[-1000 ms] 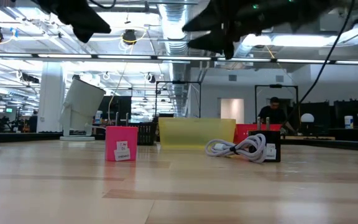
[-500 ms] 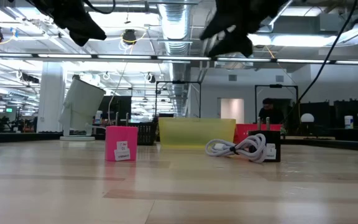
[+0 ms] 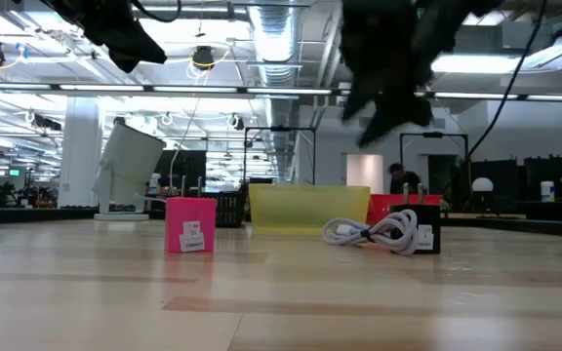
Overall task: Pick and place items into bin
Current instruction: Put the light blue charger cable into the yellow bin
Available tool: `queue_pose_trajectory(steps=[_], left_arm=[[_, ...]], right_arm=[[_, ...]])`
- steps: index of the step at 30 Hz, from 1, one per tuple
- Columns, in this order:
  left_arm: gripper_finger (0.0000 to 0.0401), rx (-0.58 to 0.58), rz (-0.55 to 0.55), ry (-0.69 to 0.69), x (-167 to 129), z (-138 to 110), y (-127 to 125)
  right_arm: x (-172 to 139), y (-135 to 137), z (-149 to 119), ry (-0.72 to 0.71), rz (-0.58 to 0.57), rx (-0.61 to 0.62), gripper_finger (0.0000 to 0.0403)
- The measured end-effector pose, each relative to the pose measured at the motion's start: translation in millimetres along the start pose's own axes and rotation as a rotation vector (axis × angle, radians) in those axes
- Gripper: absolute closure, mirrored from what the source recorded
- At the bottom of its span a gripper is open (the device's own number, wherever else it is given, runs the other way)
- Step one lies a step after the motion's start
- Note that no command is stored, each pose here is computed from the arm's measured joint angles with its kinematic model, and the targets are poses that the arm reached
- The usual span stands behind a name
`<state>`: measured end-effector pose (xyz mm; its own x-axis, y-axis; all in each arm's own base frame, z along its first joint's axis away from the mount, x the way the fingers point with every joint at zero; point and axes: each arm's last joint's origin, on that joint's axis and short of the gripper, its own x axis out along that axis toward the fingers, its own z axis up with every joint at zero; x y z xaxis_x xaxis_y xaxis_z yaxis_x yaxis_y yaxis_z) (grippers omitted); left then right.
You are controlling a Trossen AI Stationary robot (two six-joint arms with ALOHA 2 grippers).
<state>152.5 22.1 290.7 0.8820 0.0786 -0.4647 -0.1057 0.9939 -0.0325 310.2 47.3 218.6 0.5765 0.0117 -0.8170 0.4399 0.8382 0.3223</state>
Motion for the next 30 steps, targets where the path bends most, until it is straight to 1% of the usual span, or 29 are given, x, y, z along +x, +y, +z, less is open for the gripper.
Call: queue_pose_trajectory(steps=[3,5,10,17,21,25,30], left_arm=[[0.0360,0.001,0.000,0.015,0.1,-1.3,0.0],[0.0360,0.002,0.000,0.015,0.0,-1.3,0.0],[0.0360,0.002,0.000,0.019,0.0,-1.6,0.0],[0.0360,0.002,0.000,0.019,0.0,-1.6,0.0],[0.0360,0.002,-0.001,0.020,0.0,-1.7,0.0],[0.0360,0.002,-0.001,0.022,0.0,-1.9,0.0],[0.0360,0.001,-0.001,0.035,0.0,-3.2,0.0]], right_arm=[[18.6,-1.5,-1.4,0.073,-0.020,0.010,0.0163],[22.7,0.4,2.9,0.097,-0.024,0.002,0.0163],[35.6,3.1,9.1,0.177,-0.087,-0.046,0.0163],[60.9,13.4,13.2,0.254,-0.090,-0.091,0.0163],[74.9,13.6,10.4,0.304,-0.106,-0.105,0.0163],[85.5,9.7,4.8,0.359,-0.148,-0.107,0.0163],[95.7,7.4,-0.4,0.405,-0.150,-0.102,0.0163]])
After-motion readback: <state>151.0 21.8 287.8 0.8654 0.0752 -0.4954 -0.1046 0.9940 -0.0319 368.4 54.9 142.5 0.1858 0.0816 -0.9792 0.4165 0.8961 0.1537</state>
